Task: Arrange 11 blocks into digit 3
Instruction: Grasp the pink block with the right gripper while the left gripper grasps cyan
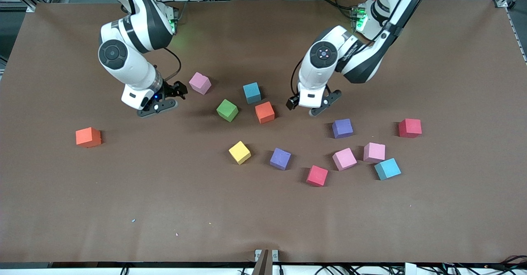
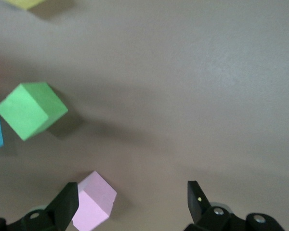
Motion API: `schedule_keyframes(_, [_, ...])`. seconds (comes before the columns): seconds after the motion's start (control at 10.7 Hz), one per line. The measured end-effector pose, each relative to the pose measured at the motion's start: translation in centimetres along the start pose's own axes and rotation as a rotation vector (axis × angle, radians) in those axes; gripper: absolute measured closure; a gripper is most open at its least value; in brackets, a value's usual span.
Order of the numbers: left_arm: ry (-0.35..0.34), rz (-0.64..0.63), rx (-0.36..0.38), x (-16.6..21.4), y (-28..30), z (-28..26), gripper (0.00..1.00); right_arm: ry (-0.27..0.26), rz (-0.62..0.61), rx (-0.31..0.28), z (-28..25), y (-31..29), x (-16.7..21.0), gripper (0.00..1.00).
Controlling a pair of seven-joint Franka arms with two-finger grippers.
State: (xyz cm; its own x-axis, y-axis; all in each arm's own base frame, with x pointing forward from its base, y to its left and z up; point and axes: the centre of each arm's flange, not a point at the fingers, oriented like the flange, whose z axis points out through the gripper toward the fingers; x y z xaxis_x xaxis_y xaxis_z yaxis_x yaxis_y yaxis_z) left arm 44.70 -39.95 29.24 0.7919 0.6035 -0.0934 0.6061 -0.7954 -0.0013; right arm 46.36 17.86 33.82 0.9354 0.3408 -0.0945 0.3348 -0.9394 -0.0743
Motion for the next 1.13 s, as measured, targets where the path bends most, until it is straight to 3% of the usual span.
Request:
schedule_keyframes(0.38, [0.029, 0.058, -0.049, -3.1, 4.9, 0.2, 0.0, 0.01, -0.136, -0.006, -0.7, -4.6, -1.4, 0.0])
schedule_keyframes(0.75, [0.038, 0.034, -0.071, -0.6, 6.2, 0.1, 0.0, 0.084, -0.227, -0.015, 1.7, -8.1, -3.1, 0.0])
schedule_keyframes(1.13, [0.067, 0.045, -0.081, 0.2, 6.4, -0.5, 0.0, 0.077, -0.26, -0.021, 4.0, -8.5, -4.6, 0.0])
